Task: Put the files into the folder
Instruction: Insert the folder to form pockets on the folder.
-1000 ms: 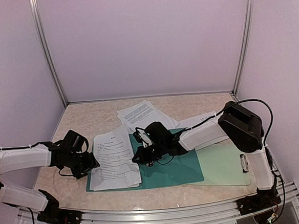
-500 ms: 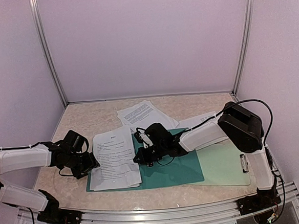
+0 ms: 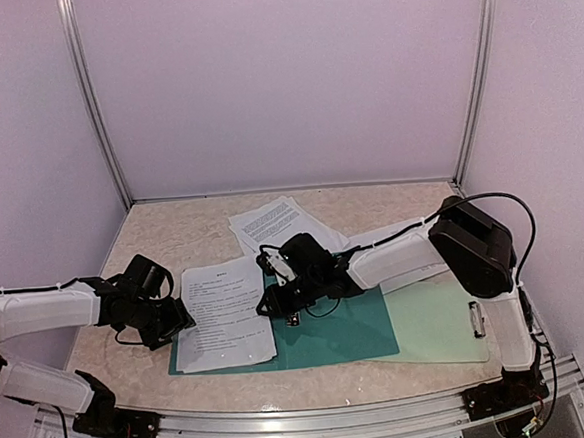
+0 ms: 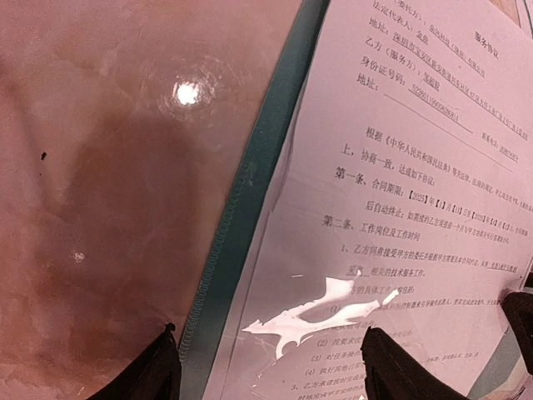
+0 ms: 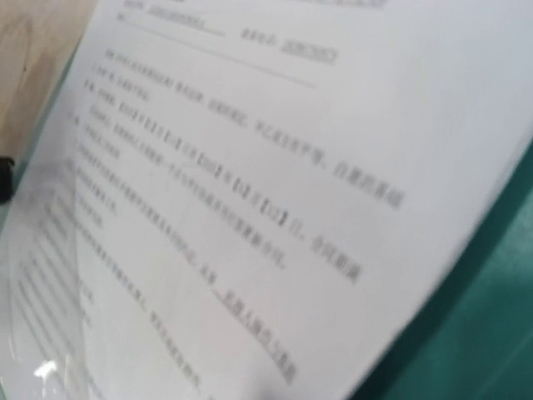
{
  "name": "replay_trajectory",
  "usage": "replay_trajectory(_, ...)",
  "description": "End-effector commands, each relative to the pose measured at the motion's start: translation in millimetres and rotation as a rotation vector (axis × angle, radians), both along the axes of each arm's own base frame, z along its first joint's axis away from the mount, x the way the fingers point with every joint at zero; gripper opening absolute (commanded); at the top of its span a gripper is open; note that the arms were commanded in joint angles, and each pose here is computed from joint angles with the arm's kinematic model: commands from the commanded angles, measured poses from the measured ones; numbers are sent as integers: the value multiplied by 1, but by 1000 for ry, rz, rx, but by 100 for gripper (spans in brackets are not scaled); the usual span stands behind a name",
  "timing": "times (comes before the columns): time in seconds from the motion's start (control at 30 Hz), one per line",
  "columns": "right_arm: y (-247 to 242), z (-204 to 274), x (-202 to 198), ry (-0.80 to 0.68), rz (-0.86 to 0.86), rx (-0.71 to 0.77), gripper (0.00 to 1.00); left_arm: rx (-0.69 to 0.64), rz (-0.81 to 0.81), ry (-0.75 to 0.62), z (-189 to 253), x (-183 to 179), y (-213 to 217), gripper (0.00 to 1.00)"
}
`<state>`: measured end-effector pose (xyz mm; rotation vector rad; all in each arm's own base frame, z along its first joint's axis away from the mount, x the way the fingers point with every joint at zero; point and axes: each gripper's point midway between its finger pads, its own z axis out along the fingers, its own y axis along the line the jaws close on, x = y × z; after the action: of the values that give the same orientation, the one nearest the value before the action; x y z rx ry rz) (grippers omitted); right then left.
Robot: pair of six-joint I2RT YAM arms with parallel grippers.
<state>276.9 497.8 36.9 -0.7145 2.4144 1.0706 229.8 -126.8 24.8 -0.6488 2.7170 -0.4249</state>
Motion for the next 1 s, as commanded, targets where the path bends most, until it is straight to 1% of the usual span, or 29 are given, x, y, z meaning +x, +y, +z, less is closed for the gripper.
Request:
replay_trajectory(0.0,-10,10,-10,11,29,-13,23,31,-16,104,-18,-27,7,72)
replay_trajectory(0.17,-20,9,-22,32,32,-18,28,30,-17,106,-18,-27,6,72)
replay_trajectory(0.3,-21,6,-42,62,61,-14,28,38,-15,102,-17,-26,8,72)
replay_trajectory(0.43,-19,-1,-53,86,81,-22,28,40,-14,101,-16,-26,8,72)
replay_trajectory(0.67,-28,-7,-67,114,81,-45,26,41,-15,100,-15,-24,8,72)
replay_trajectory(0.83,-36,-8,-75,100,74,-79,27,44,-12,102,-16,-25,9,72)
replay_trajectory(0.97,-33,-12,-84,115,87,-81,20,45,-11,96,-14,-25,10,73)
